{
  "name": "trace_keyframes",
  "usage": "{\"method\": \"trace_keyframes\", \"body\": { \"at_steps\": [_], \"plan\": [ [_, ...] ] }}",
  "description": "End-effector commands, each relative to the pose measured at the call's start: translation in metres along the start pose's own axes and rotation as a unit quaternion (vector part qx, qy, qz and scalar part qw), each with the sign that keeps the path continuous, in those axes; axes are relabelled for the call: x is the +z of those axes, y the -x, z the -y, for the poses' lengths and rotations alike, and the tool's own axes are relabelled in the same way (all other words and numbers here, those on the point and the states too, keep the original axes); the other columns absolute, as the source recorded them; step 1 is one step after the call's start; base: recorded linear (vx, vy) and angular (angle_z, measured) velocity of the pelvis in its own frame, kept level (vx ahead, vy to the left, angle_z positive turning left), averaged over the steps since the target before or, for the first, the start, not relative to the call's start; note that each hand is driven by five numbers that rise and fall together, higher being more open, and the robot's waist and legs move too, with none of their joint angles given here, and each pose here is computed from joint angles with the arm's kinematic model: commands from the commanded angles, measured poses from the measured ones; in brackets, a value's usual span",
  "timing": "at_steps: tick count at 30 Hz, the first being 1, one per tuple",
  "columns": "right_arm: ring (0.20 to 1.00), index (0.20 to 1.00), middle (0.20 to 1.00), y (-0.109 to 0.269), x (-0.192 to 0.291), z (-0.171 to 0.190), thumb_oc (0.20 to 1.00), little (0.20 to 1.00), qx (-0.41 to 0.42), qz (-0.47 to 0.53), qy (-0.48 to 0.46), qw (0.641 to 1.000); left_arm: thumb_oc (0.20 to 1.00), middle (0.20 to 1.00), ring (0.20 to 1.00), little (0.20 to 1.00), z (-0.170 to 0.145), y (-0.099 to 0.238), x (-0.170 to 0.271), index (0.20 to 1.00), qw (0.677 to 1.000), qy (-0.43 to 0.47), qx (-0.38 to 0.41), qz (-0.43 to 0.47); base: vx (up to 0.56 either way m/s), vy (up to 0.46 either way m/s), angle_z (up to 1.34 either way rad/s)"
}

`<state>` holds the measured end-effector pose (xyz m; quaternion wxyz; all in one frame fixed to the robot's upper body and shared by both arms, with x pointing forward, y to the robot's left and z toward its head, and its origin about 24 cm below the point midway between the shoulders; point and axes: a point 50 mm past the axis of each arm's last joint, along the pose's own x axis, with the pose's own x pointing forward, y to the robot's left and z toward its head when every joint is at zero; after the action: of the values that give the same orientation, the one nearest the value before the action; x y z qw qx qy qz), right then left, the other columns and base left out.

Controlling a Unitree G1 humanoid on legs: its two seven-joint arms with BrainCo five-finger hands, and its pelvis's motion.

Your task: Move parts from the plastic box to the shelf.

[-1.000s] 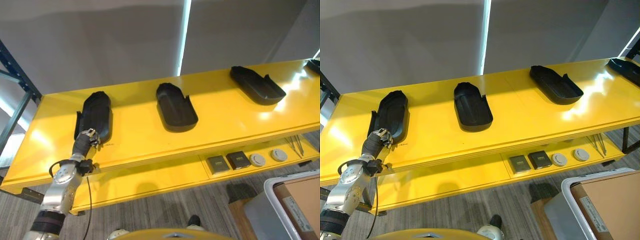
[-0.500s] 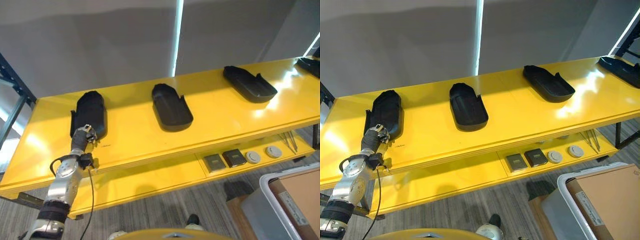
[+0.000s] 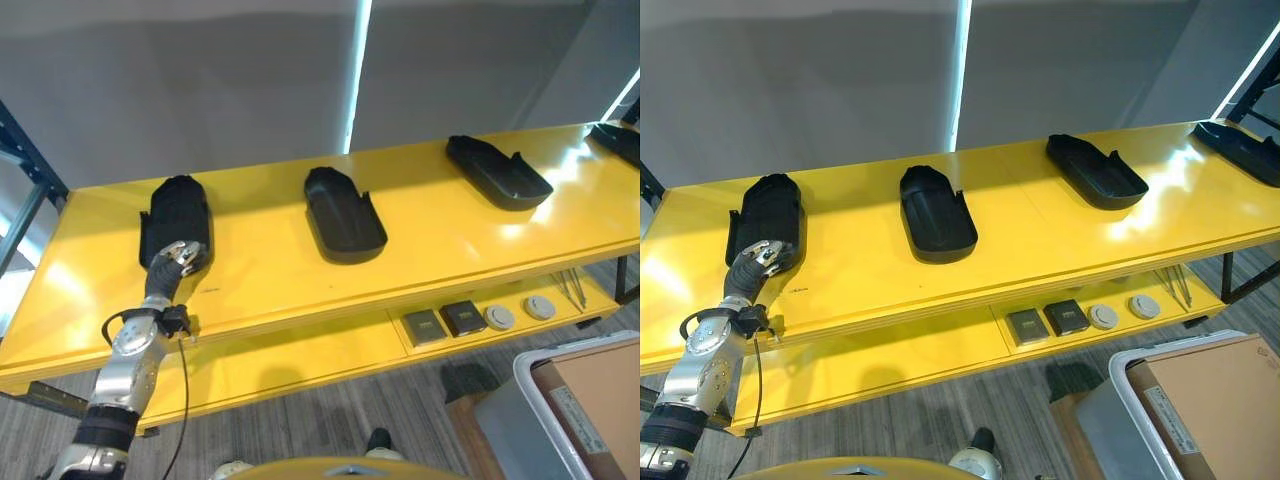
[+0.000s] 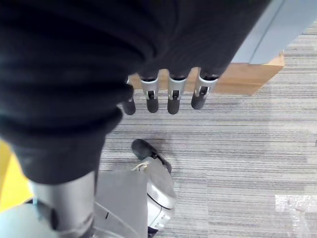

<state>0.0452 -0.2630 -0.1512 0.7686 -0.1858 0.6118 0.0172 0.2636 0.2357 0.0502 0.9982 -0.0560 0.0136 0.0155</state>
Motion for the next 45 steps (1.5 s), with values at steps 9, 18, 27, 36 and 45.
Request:
{"method": "trace_keyframes", "body": {
  "at_steps": [9,18,27,36,45],
  "plan": [
    [1.000,1.000,1.000,-0.004,0.015,0.001,1.000,1.000,-0.009,0.016,0.010,1.000,1.000,1.000,1.000,1.000,0.032,0.019,0.083,1.000,0.963,0.005,-0.208,0.174,-0.02,0.009,0.09],
    [1.000,1.000,1.000,-0.006,0.025,-0.002,1.000,1.000,-0.002,0.014,0.023,1.000,1.000,1.000,1.000,1.000,0.024,0.040,0.059,1.000,0.962,0.140,-0.188,0.136,-0.04,0.003,0.09],
    [1.000,1.000,1.000,-0.009,0.039,0.012,1.000,1.000,-0.011,0.017,0.037,0.999,1.000,1.000,1.000,1.000,0.020,0.074,0.041,1.000,0.889,0.239,-0.382,0.088,-0.06,0.018,0.28],
    [1.000,1.000,1.000,-0.008,0.058,0.018,1.000,1.000,0.003,0.028,0.078,0.997,1.000,1.000,1.000,1.000,0.029,0.086,-0.032,1.000,0.860,0.318,-0.394,-0.060,0.00,0.013,0.07],
    [1.000,1.000,1.000,-0.008,0.051,0.035,1.000,1.000,-0.008,0.021,0.040,0.999,1.000,1.000,1.000,1.000,-0.025,0.205,-0.164,1.000,0.869,0.256,-0.161,-0.391,-0.03,0.005,0.03]
  ]
}}
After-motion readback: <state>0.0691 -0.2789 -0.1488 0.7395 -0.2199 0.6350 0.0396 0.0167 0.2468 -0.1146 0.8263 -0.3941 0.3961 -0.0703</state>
